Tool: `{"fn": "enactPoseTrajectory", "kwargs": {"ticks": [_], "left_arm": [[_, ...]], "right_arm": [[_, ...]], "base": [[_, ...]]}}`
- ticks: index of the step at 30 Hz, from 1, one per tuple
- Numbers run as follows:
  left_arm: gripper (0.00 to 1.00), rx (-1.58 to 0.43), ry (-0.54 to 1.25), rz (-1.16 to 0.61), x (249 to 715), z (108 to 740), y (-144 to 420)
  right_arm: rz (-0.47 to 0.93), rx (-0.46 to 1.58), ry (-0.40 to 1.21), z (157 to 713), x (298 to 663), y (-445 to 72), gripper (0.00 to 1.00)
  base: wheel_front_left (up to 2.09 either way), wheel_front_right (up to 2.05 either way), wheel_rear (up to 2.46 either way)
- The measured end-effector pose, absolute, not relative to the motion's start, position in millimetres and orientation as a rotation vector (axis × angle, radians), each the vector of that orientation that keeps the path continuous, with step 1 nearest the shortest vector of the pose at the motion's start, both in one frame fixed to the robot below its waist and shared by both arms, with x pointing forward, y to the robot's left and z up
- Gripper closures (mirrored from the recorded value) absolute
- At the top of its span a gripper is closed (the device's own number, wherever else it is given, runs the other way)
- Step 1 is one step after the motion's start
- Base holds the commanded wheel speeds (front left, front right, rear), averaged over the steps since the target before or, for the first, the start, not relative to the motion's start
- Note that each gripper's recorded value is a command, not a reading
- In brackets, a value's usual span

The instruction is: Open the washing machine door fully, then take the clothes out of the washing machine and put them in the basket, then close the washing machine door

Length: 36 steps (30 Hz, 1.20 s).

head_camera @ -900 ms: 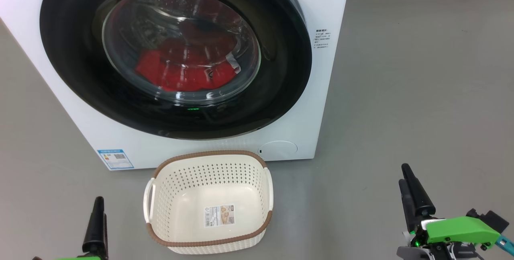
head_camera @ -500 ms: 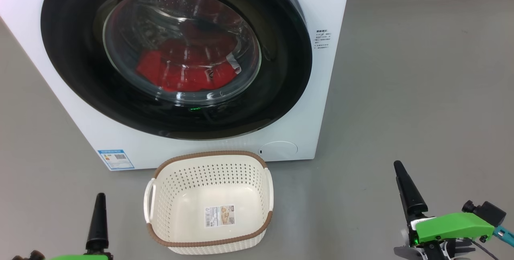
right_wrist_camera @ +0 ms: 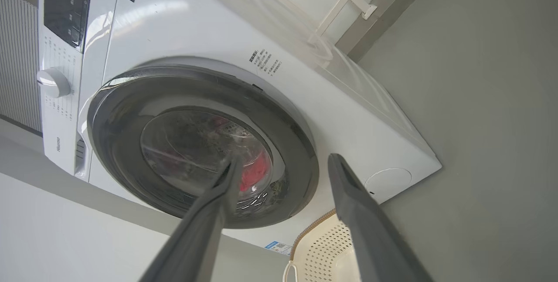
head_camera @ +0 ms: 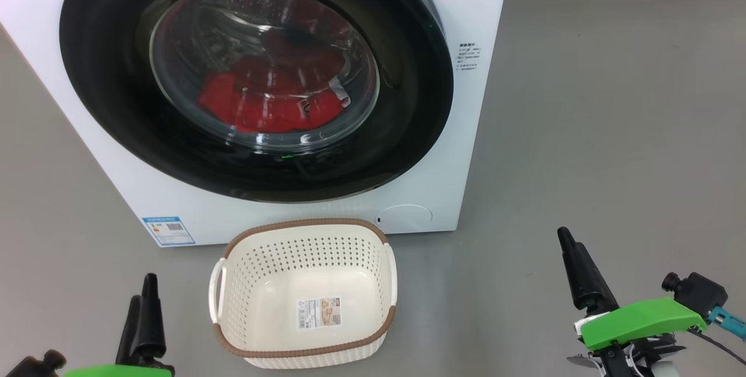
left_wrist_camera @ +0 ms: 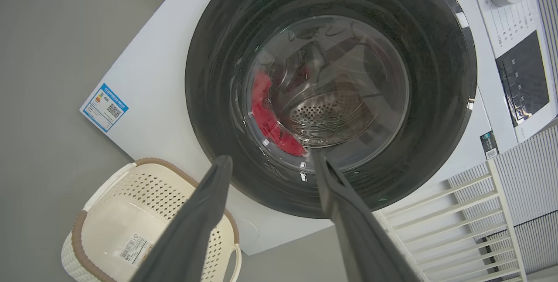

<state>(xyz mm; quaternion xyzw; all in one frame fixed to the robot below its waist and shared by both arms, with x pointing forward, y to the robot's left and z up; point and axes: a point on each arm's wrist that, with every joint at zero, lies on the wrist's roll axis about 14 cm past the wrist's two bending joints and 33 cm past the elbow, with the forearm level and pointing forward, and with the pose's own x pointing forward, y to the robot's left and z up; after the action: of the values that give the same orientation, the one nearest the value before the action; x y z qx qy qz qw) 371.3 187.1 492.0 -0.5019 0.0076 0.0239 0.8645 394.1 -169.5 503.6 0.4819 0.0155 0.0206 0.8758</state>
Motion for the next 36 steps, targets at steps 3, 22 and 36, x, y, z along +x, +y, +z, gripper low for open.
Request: {"fn": "enactPoseTrajectory", "kwargs": {"ticks": [3, 22, 36], "left_arm": [[0.0, -0.994, 0.012, 0.045, 372, 493, 187], [0.0, -0.648, -0.013, 0.019, 372, 499, 186], [0.0, -0.467, -0.055, 0.001, 373, 508, 186]], "right_arm": [[0.048, 0.942, 0.029, 504, 394, -169, 0.0], [0.095, 0.609, -0.013, 513, 399, -160, 0.0], [0.145, 0.427, -0.054, 522, 402, -148, 0.0]], "base": [[0.0, 0.0, 0.0], [0.0, 0.0, 0.0], [0.0, 0.0, 0.0]]}}
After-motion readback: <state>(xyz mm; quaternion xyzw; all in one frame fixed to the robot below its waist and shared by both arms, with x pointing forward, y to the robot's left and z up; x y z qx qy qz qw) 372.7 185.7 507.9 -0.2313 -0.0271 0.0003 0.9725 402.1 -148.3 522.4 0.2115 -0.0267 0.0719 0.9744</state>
